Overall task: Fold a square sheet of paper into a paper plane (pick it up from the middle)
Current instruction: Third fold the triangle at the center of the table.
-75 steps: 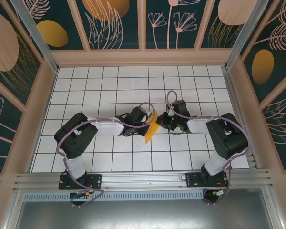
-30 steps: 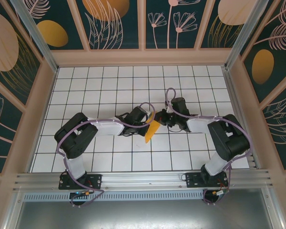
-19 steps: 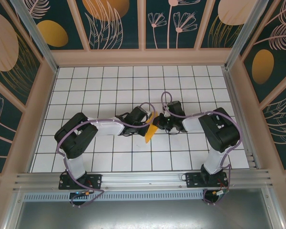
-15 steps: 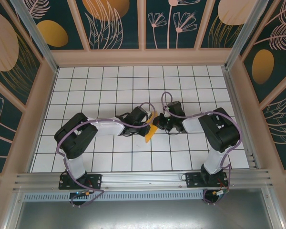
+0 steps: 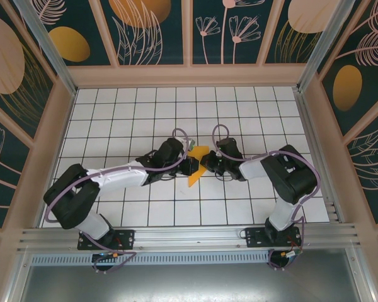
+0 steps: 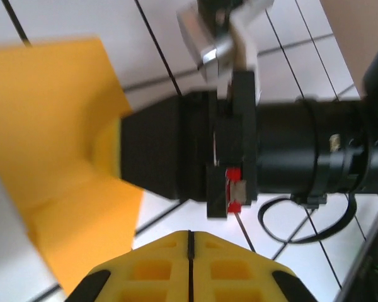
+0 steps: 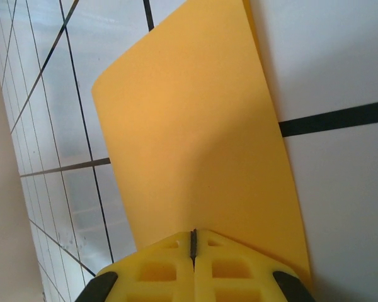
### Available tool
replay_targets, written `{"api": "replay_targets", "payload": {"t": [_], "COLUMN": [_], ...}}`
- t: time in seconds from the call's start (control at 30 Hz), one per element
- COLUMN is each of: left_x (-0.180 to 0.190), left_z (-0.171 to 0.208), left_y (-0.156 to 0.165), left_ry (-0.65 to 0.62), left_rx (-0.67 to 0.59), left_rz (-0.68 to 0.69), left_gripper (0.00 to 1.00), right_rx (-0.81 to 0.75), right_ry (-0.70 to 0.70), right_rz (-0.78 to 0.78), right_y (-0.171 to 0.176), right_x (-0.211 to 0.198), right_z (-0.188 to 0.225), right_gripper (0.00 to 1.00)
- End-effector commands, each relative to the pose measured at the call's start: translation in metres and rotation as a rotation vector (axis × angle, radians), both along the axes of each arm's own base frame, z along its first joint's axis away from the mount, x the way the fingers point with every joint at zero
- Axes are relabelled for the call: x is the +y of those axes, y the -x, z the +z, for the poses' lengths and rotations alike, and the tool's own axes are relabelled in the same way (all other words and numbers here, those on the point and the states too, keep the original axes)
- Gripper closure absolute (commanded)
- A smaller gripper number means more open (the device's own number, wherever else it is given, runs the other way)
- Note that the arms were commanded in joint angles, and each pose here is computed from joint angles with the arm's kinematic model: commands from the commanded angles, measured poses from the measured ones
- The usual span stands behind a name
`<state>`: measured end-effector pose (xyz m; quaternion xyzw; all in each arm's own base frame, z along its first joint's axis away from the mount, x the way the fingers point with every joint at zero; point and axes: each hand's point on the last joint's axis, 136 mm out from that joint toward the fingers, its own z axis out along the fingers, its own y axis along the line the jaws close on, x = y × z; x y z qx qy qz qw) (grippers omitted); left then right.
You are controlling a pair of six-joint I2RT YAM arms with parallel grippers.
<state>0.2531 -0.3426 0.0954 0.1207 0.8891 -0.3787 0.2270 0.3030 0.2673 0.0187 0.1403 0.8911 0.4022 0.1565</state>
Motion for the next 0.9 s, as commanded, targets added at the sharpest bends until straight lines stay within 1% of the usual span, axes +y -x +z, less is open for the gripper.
{"api": "replay_targets", "payload": {"t": [0.0, 0.07, 0.17, 0.3, 0.47, 0.67, 0.87], "left_x": [-0.011, -0.007, -0.013, -0.005, 0.006, 0.030, 0.046], "left_z": [-0.019, -0.037, -0.054, -0.069, -0.096, -0.113, -0.115], "left_y": [0.011, 0.010, 0.014, 0.012, 0.027, 0.056, 0.071], "left_ry": [0.090, 0.037, 0.036, -0.018, -0.093, -0.086, -0.087], "left_rx": [0.147, 0.178, 0.229, 0.236, 0.309, 0.381, 0.411], "left_rz": [0.007, 0.029, 0.010, 0.039, 0.025, 0.037, 0.062], "left_gripper": [0.95, 0.97, 0.98, 0.98, 0.99, 0.97, 0.96], "right_rx": [0.118, 0.117, 0.119, 0.124, 0.137, 0.143, 0.149], "right_ry": [0.100, 0.103, 0.105, 0.103, 0.120, 0.139, 0.157], "right_rz": [-0.031, -0.027, -0.020, -0.013, -0.012, -0.021, -0.025], "right_y": [0.026, 0.026, 0.026, 0.027, 0.027, 0.027, 0.026], "right_x": [-0.017, -0.017, -0.016, -0.015, -0.017, -0.022, -0.026], "right_z": [-0.034, -0.034, -0.035, -0.036, -0.042, -0.044, -0.047], "right_gripper": [1.00, 1.00, 1.00, 1.00, 1.00, 1.00, 1.00]}}
